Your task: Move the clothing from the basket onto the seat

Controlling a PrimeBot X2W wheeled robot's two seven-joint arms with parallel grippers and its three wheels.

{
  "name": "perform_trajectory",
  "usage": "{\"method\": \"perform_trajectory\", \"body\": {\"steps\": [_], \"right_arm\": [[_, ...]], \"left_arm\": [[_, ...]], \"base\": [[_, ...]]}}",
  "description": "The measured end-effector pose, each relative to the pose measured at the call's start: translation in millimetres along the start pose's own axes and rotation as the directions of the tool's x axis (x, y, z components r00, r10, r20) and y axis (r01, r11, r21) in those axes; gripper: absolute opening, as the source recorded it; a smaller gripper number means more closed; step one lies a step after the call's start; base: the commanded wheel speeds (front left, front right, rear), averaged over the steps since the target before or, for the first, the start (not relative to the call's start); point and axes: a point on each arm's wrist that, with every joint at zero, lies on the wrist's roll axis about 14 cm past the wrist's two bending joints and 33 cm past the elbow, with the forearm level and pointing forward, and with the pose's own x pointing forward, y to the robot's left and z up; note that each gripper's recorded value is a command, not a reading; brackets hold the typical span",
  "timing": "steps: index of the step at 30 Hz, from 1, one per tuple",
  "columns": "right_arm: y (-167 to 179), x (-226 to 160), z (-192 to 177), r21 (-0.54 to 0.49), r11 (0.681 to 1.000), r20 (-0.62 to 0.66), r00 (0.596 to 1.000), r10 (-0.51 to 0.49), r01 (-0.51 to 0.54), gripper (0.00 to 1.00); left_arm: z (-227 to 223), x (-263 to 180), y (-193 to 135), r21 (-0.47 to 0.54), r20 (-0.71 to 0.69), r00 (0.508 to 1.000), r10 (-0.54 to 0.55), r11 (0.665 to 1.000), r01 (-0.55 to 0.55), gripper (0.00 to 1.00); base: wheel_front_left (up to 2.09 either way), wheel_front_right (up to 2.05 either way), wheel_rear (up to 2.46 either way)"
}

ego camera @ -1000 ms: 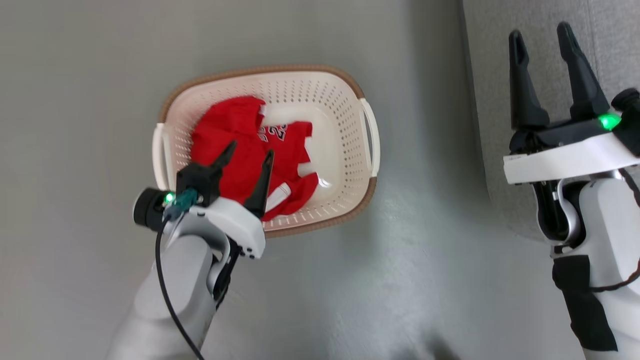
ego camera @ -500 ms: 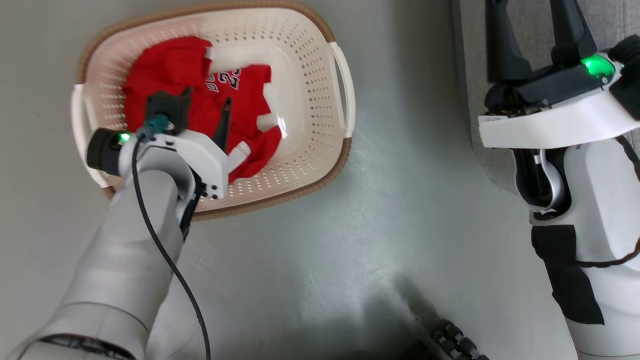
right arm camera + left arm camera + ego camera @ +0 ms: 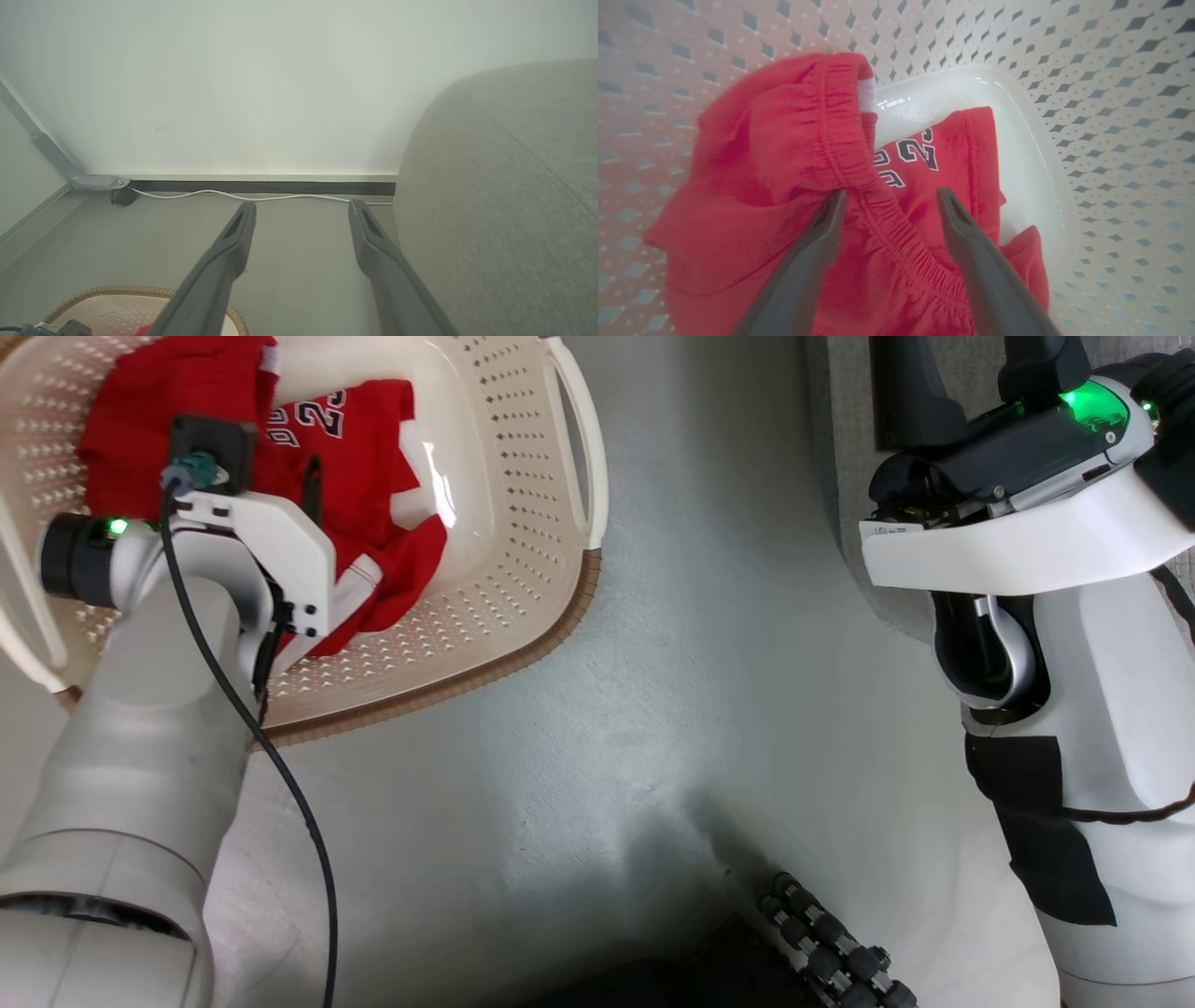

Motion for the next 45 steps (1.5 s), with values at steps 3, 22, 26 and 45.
{"method": "perform_trajectory", "body": {"steps": [3,22,26,45], "right_arm": [[-4,-1,-5,0.009,1.0,-0.009,1.0,-0.01,0.01,1.0],[-11,-3,-8,0.031,0.999,-0.011,0.999,-0.031,0.031,1.0],[-12,-3,-6,0.031,0.999,-0.006,0.999,-0.035,0.035,1.0],[-14,-6,33,0.017,0.998,0.058,0.997,-0.055,0.055,1.0]], "left_arm": [[-6,8,2,0.011,-0.024,1.0,0.0,1.0,0.0,1.0],[-30,17,9,0.178,-0.189,0.981,0.032,0.984,0.002,0.75],[-31,15,9,0.188,-0.206,0.978,0.034,0.982,0.005,0.0],[23,-14,-32,0.151,-0.011,0.999,-0.044,0.988,0.045,0.0]], "base": [[0.0,0.0,0.0],[0.0,0.0,0.0],[0.0,0.0,0.0],[0.0,0.0,0.0]]}}
